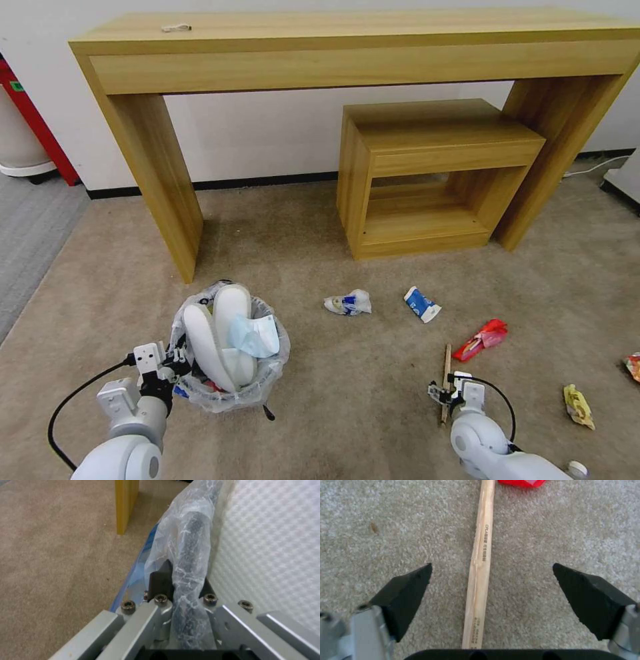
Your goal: Pick up the trash bin and place the garbage on the floor into it.
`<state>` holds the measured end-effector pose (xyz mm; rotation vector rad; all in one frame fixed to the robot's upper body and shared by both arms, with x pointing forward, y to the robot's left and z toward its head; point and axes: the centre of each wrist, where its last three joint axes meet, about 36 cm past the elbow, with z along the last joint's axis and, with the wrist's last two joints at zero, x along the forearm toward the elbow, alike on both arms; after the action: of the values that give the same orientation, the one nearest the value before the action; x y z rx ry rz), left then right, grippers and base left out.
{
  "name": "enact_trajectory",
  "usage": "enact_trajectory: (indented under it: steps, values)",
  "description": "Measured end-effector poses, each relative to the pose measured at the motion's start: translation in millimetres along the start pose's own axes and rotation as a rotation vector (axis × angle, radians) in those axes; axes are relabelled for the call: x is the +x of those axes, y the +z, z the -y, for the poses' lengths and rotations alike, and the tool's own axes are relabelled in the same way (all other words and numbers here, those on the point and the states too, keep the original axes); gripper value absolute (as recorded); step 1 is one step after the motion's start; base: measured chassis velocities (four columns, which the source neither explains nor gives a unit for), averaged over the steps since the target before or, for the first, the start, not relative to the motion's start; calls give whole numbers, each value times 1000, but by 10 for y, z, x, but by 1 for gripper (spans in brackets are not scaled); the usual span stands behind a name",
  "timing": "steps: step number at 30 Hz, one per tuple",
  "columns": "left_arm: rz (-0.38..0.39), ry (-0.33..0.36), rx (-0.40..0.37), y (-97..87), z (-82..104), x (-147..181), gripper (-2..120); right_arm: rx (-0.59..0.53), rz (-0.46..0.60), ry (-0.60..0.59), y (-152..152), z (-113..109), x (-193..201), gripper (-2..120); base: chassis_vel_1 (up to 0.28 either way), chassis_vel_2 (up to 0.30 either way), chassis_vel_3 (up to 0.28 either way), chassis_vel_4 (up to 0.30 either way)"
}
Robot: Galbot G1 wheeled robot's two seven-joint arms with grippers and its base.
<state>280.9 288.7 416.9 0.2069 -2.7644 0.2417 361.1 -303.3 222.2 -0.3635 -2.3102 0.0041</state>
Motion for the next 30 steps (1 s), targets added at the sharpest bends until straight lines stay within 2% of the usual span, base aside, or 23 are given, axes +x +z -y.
enact_trajectory:
  steps: [5, 9, 12, 17, 24, 30]
  values:
    - [0, 0, 0, 0, 1, 0, 3, 1, 5, -3, 44, -10, -34, 86, 0, 0, 0, 0]
    - [2, 1, 1, -5, 3, 3, 3, 7, 7, -6, 88, -33, -49, 77, 0, 0, 0, 0]
    - [3, 1, 2, -9, 3, 4, 3, 12, 8, -8, 127, -54, -64, 65, 0, 0, 0, 0]
    - [3, 3, 3, -11, 6, 5, 3, 15, 8, -7, 162, -68, -86, 64, 0, 0, 0, 0]
    - [4, 3, 4, -16, 0, 4, 3, 25, 14, -9, 203, -72, -99, 54, 0, 0, 0, 0]
    - [9, 7, 6, -27, 18, 7, 3, 35, 21, -10, 249, -69, -108, 34, 0, 0, 0, 0]
